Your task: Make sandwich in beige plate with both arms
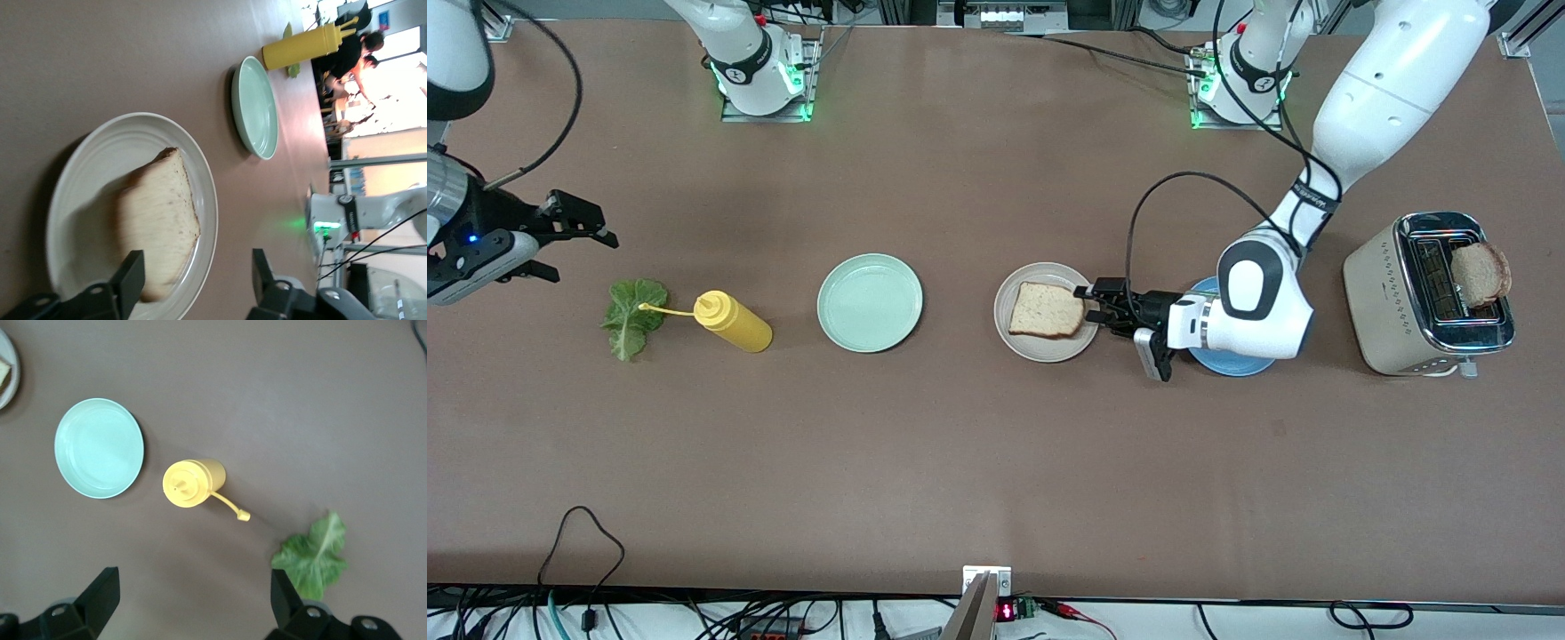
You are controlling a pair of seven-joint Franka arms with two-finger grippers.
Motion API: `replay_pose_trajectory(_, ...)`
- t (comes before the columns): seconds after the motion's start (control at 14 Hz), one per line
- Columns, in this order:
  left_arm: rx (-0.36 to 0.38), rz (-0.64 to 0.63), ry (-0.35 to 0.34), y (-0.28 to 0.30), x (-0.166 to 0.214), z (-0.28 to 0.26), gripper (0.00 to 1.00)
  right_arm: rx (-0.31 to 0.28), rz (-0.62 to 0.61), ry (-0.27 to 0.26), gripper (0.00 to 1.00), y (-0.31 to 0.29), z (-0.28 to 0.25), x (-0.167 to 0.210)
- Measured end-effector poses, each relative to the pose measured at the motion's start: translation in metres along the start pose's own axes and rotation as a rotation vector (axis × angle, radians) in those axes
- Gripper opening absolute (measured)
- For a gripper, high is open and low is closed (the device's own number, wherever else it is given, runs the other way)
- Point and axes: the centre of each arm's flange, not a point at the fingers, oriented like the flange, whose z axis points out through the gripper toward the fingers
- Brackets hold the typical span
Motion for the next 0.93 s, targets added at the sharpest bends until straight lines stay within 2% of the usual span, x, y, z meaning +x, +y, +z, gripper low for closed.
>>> replay_pose_trajectory(0.14, 0.077, 0.026, -0.058, 0.016, 0.005, -0.019, 0.99, 0.076, -0.076, 0.078, 1.00, 0.030, 0.022, -0.022)
replay_pose_trajectory(0.29, 0.170, 0.031, -0.135, 0.037, 0.008, -0.038, 1.00, 0.169, -0.154, 0.176, 1.00, 0.065, 0.053, -0.046)
replay_pose_trajectory(0.43, 0.273, 0.031, -0.211, 0.058, 0.009, -0.057, 1.00, 0.256, -0.241, 0.306, 1.00, 0.103, 0.090, -0.069)
replay_pose_trajectory(0.64, 0.458, 0.013, -0.327, 0.093, 0.009, -0.096, 1.00, 0.333, -0.356, 0.496, 1.00, 0.145, 0.153, -0.095)
replay_pose_trajectory(0.79, 0.568, -0.017, -0.391, 0.115, 0.011, -0.126, 1.00, 0.396, -0.432, 0.631, 1.00, 0.151, 0.196, -0.097)
replay_pose_trajectory(0.93, 0.669, -0.047, -0.440, 0.138, 0.013, -0.154, 1.00, 0.454, -0.496, 0.745, 1.00, 0.148, 0.235, -0.096)
